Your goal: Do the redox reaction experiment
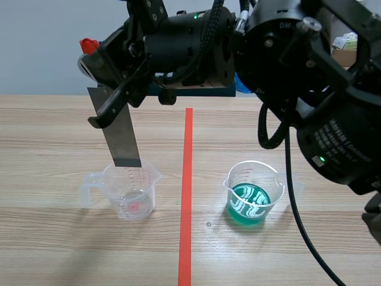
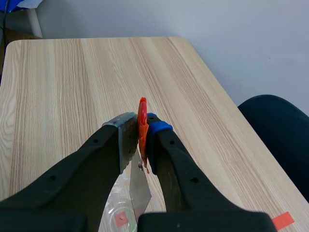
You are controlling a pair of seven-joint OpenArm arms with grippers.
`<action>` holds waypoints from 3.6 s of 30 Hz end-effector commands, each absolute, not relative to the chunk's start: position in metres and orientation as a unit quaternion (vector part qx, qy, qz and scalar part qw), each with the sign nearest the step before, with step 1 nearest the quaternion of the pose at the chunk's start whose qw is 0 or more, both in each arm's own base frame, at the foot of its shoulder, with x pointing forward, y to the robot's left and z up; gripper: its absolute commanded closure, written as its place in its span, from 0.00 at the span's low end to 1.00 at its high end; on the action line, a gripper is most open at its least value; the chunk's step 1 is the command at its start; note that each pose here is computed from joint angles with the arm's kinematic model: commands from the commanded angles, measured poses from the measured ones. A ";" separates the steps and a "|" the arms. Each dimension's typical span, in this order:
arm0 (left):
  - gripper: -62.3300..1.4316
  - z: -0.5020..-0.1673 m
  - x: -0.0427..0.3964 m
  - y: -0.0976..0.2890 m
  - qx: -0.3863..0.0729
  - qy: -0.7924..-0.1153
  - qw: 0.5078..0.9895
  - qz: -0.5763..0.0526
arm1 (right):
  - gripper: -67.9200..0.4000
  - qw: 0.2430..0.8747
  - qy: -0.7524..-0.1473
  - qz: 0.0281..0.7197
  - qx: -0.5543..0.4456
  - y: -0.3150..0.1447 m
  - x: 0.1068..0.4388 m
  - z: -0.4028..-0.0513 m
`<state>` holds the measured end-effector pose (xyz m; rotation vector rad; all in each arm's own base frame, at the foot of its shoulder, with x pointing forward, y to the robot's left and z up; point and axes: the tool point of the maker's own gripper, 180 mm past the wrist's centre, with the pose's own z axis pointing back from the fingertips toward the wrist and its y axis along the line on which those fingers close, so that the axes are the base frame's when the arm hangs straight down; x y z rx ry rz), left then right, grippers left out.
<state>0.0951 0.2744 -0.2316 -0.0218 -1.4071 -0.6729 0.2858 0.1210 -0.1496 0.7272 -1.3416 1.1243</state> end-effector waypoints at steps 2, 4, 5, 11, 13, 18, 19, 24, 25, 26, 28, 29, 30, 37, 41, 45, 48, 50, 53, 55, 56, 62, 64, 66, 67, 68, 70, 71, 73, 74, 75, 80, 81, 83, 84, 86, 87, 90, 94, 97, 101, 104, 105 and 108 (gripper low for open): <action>0.00 -0.226 0.096 0.274 -0.010 -0.645 0.704 -0.298 | 0.99 0.568 -0.590 0.481 0.312 0.121 0.288 -0.135; 0.00 -0.226 0.096 0.274 -0.010 -0.645 0.704 -0.298 | 0.98 0.568 -0.590 0.481 0.312 0.121 0.288 -0.135; 0.00 -0.226 0.096 0.274 -0.010 -0.645 0.704 -0.298 | 0.98 0.568 -0.590 0.481 0.312 0.121 0.288 -0.135; 0.00 -0.226 0.096 0.274 -0.010 -0.645 0.704 -0.298 | 0.98 0.568 -0.590 0.481 0.312 0.121 0.288 -0.135; 0.00 -0.226 0.096 0.274 -0.010 -0.645 0.704 -0.298 | 0.98 0.568 -0.590 0.481 0.312 0.121 0.288 -0.135; 0.00 -0.226 0.096 0.274 -0.010 -0.645 0.704 -0.298 | 0.98 0.568 -0.590 0.481 0.312 0.121 0.288 -0.135; 0.00 -0.226 0.096 0.274 -0.010 -0.645 0.704 -0.298 | 0.98 0.568 -0.590 0.481 0.312 0.121 0.288 -0.135; 0.00 -0.226 0.096 0.274 -0.010 -0.645 0.704 -0.298 | 0.99 0.568 -0.590 0.481 0.312 0.121 0.288 -0.135; 0.00 -0.226 0.096 0.274 -0.010 -0.645 0.704 -0.298 | 0.98 0.568 -0.591 0.481 0.312 0.121 0.288 -0.135; 0.00 -0.226 0.096 0.274 -0.010 -0.645 0.704 -0.298 | 0.98 0.568 -0.591 0.481 0.312 0.121 0.288 -0.135; 0.00 -0.226 0.096 0.274 -0.010 -0.645 0.704 -0.298 | 0.98 0.568 -0.591 0.481 0.312 0.121 0.288 -0.135; 0.00 -0.226 0.096 0.274 -0.010 -0.645 0.704 -0.298 | 0.98 0.568 -0.591 0.481 0.312 0.121 0.288 -0.135; 0.00 -0.226 0.096 0.274 -0.010 -0.645 0.704 -0.298 | 0.98 0.568 -0.591 0.481 0.312 0.121 0.288 -0.135; 0.00 -0.226 0.096 0.274 -0.010 -0.645 0.704 -0.298 | 0.98 0.568 -0.591 0.481 0.312 0.121 0.288 -0.135; 0.00 -0.226 0.096 0.274 -0.010 -0.645 0.704 -0.298 | 0.98 0.568 -0.590 0.481 0.312 0.121 0.288 -0.135; 0.00 -0.226 0.096 0.274 -0.010 -0.645 0.704 -0.298 | 0.98 0.568 -0.590 0.481 0.312 0.121 0.288 -0.135; 0.00 -0.226 0.096 0.274 -0.010 -0.645 0.704 -0.298 | 0.98 0.568 -0.590 0.481 0.312 0.121 0.288 -0.135; 0.00 -0.226 0.096 0.274 -0.010 -0.645 0.704 -0.298 | 0.98 0.568 -0.590 0.481 0.312 0.121 0.288 -0.135; 0.00 -0.226 0.096 0.274 -0.010 -0.645 0.704 -0.298 | 0.99 0.568 -0.590 0.481 0.312 0.121 0.288 -0.135; 0.00 -0.226 0.096 0.274 -0.010 -0.645 0.704 -0.298 | 0.98 0.568 -0.590 0.481 0.312 0.121 0.288 -0.135; 0.00 -0.226 0.096 0.274 -0.010 -0.645 0.704 -0.298 | 0.98 0.568 -0.590 0.481 0.312 0.121 0.288 -0.135; 0.00 -0.226 0.096 0.274 -0.010 -0.645 0.704 -0.298 | 0.98 0.568 -0.590 0.481 0.312 0.121 0.288 -0.135; 0.00 -0.226 0.096 0.274 -0.010 -0.645 0.704 -0.298 | 0.98 0.568 -0.590 0.481 0.312 0.121 0.288 -0.135; 0.00 -0.226 0.096 0.274 -0.010 -0.645 0.704 -0.298 | 0.98 0.568 -0.590 0.481 0.312 0.121 0.288 -0.135; 0.00 -0.226 0.096 0.274 -0.010 -0.645 0.704 -0.298 | 0.98 0.568 -0.590 0.481 0.312 0.121 0.288 -0.135; 0.00 -0.226 0.096 0.274 -0.010 -0.645 0.704 -0.298 | 0.98 0.568 -0.590 0.481 0.312 0.121 0.288 -0.135; 0.00 -0.226 0.096 0.274 -0.010 -0.645 0.704 -0.298 | 0.99 0.568 -0.590 0.481 0.312 0.121 0.288 -0.135; 0.00 -0.226 0.096 0.274 -0.010 -0.645 0.704 -0.298 | 0.98 0.568 -0.590 0.481 0.312 0.121 0.288 -0.135; 0.00 -0.226 0.096 0.274 -0.010 -0.645 0.704 -0.298 | 0.98 0.568 -0.590 0.481 0.312 0.121 0.288 -0.135; 0.00 -0.226 0.096 0.274 -0.010 -0.645 0.704 -0.298 | 0.98 0.568 -0.590 0.481 0.312 0.121 0.288 -0.135; 0.00 -0.226 0.096 0.274 -0.010 -0.645 0.704 -0.298 | 0.98 0.568 -0.590 0.481 0.312 0.121 0.288 -0.135; 0.00 -0.226 0.096 0.274 -0.010 -0.645 0.704 -0.298 | 0.98 0.568 -0.591 0.481 0.312 0.121 0.288 -0.135; 0.00 -0.226 0.096 0.274 -0.010 -0.645 0.704 -0.298 | 0.98 0.568 -0.591 0.481 0.312 0.121 0.288 -0.135; 0.00 -0.226 0.096 0.274 -0.010 -0.645 0.704 -0.298 | 0.98 0.567 -0.592 0.481 0.313 0.122 0.288 -0.134; 0.00 -0.226 0.096 0.274 -0.010 -0.645 0.704 -0.298 | 0.98 0.566 -0.593 0.480 0.314 0.122 0.288 -0.134; 0.00 -0.226 0.096 0.274 -0.010 -0.645 0.704 -0.298 | 0.98 0.562 -0.596 0.478 0.316 0.122 0.288 -0.132; 0.00 -0.226 0.096 0.274 -0.010 -0.645 0.704 -0.298 | 0.98 0.561 -0.597 0.478 0.317 0.122 0.288 -0.131; 0.00 -0.226 0.096 0.274 -0.010 -0.645 0.704 -0.298 | 0.98 0.560 -0.598 0.477 0.318 0.122 0.287 -0.130; 0.00 -0.226 0.096 0.274 -0.010 -0.645 0.704 -0.298 | 0.98 0.557 -0.601 0.476 0.320 0.122 0.287 -0.129; 0.00 -0.226 0.096 0.274 -0.010 -0.645 0.704 -0.298 | 0.98 0.556 -0.602 0.475 0.321 0.123 0.287 -0.128; 0.00 -0.226 0.096 0.274 -0.010 -0.645 0.704 -0.298 | 0.98 0.559 -0.600 0.472 0.323 0.122 0.289 -0.132; 0.00 -0.226 0.096 0.274 -0.010 -0.645 0.704 -0.298 | 0.98 0.562 -0.596 0.470 0.328 0.124 0.290 -0.137; 0.00 -0.226 0.096 0.274 -0.010 -0.645 0.704 -0.298 | 0.98 0.562 -0.594 0.471 0.331 0.125 0.289 -0.138; 0.00 -0.226 0.096 0.274 -0.010 -0.645 0.704 -0.298 | 0.98 0.566 -0.588 0.472 0.334 0.127 0.289 -0.145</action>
